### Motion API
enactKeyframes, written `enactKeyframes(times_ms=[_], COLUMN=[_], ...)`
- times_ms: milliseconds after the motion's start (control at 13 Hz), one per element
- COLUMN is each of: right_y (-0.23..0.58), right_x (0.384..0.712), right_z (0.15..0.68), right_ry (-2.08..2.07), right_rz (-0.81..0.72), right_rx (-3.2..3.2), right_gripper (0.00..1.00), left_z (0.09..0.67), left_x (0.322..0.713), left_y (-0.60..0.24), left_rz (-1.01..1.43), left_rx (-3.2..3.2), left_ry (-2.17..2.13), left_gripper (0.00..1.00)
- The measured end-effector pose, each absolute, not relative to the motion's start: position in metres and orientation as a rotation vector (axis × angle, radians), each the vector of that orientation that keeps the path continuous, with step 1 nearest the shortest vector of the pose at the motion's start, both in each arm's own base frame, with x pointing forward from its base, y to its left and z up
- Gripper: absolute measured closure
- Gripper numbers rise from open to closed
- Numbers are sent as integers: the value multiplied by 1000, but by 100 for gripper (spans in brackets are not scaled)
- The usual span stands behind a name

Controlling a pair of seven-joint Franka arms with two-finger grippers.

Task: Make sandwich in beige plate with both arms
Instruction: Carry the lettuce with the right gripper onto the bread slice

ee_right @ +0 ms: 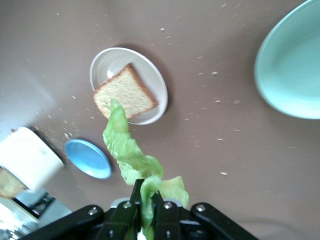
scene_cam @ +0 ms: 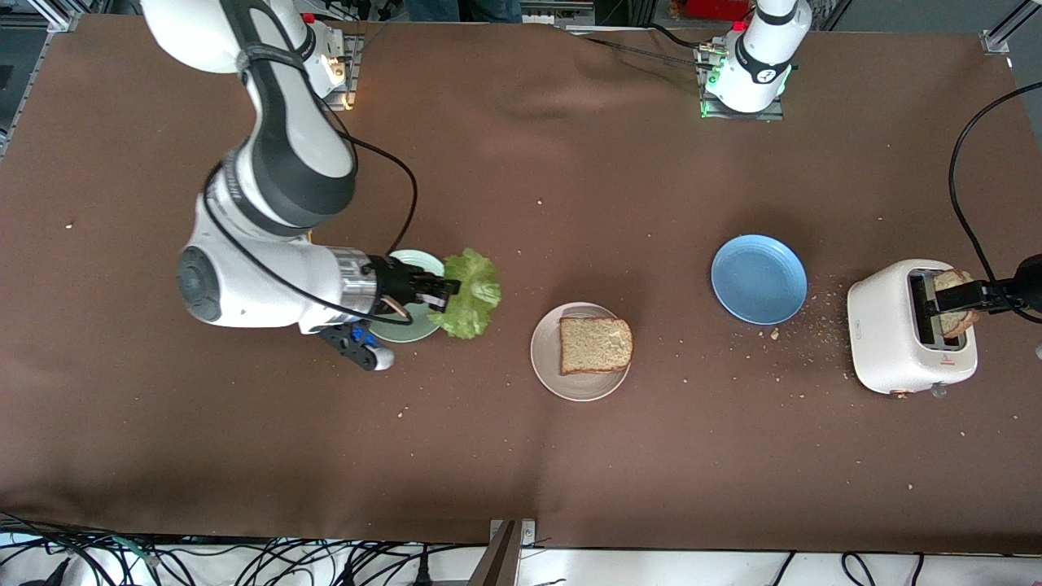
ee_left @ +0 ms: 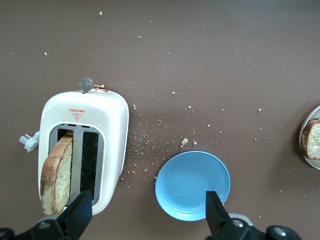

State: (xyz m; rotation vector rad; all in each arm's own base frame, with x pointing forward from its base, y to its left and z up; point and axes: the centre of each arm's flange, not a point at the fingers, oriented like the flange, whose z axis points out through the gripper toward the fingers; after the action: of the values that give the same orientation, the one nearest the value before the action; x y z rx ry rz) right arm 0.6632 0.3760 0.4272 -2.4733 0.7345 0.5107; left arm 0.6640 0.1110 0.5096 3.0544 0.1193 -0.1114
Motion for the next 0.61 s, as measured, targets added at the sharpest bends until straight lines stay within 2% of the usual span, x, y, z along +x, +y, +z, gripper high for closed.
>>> enactKeyframes(times_ms=[307,614], right_y=[442,459], right_x=[663,665], right_z=[389,322], right_ry=[1003,1187], right_rz=[448,508], right_rx=[-2212,-1975], right_gripper=[94,94], left_z=[510,510], left_x=[664,664], left_y=[111,111], left_rz=[-111,-111], left_rx=[3054,3054], left_ry=[119,119], left_gripper=[0,0])
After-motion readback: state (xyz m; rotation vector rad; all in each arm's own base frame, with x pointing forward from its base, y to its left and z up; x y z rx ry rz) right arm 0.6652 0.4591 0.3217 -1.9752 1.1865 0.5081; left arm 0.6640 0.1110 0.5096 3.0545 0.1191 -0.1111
